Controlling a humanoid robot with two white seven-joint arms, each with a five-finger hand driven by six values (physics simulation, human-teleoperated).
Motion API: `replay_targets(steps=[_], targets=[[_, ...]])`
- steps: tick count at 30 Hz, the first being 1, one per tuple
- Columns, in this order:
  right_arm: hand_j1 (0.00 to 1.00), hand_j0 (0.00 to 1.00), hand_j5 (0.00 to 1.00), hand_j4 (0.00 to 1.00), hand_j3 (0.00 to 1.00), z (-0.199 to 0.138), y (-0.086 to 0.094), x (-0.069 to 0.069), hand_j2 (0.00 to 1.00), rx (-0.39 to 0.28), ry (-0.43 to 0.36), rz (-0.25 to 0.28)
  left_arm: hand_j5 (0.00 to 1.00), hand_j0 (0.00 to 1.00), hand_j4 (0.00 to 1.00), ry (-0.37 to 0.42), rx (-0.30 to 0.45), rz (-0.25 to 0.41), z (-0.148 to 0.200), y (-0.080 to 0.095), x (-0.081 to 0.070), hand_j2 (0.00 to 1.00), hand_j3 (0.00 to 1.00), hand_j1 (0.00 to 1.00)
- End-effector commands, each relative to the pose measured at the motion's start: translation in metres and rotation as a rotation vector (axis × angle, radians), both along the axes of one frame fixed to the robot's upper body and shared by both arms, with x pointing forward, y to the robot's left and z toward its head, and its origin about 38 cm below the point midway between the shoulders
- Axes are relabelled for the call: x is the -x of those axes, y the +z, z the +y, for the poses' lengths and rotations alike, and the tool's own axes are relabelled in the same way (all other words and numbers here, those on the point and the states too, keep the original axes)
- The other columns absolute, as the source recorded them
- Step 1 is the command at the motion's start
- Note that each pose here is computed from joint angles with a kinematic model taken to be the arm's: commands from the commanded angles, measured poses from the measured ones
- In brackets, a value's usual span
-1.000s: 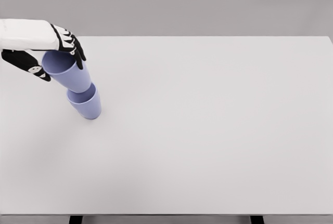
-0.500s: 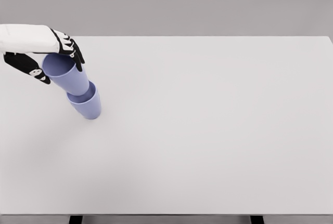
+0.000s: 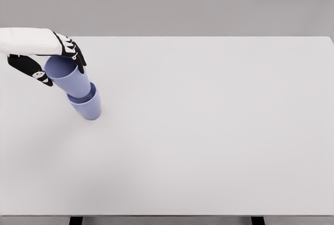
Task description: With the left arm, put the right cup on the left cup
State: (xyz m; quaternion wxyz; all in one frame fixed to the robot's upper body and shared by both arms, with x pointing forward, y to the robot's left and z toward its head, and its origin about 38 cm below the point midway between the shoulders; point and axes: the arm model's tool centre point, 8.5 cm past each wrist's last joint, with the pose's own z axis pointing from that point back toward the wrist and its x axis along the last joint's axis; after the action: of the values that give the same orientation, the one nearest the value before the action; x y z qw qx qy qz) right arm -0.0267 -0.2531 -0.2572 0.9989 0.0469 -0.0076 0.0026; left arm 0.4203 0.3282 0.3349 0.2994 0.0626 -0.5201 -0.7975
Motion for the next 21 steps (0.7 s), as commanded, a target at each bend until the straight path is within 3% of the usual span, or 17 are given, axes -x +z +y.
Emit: replay_targets(steps=[1, 16, 18, 21], targets=[[1.00, 1.00, 1.00, 1.00, 1.00, 0.0000, 0.0000, 0.0000, 1.00, 0.000, 0.001, 0.000, 0.63, 0.63, 0.63, 0.004, 0.008, -0.001, 0.0001, 0.0016, -0.0005, 0.63, 0.63, 0.63], [1.00, 1.00, 1.00, 1.00, 1.00, 0.0000, 0.0000, -0.0009, 1.00, 0.000, 0.001, -0.001, 0.64, 0.64, 0.64, -0.008, 0.014, 0.010, -0.0051, -0.0039, -0.0009, 0.64, 0.64, 0.64], [1.00, 1.00, 1.00, 1.00, 1.00, 0.0000, 0.0000, 0.0000, 1.00, 0.000, 0.001, 0.000, 0.82, 0.82, 0.82, -0.004, 0.010, 0.007, -0.0045, -0.0041, -0.0014, 0.82, 0.82, 0.82], [1.00, 1.00, 1.00, 1.00, 1.00, 0.0000, 0.0000, 0.0000, 1.00, 0.000, 0.001, 0.000, 0.87, 0.87, 0.87, 0.005, 0.007, 0.003, -0.0015, -0.0036, -0.0016, 0.87, 0.87, 0.87]])
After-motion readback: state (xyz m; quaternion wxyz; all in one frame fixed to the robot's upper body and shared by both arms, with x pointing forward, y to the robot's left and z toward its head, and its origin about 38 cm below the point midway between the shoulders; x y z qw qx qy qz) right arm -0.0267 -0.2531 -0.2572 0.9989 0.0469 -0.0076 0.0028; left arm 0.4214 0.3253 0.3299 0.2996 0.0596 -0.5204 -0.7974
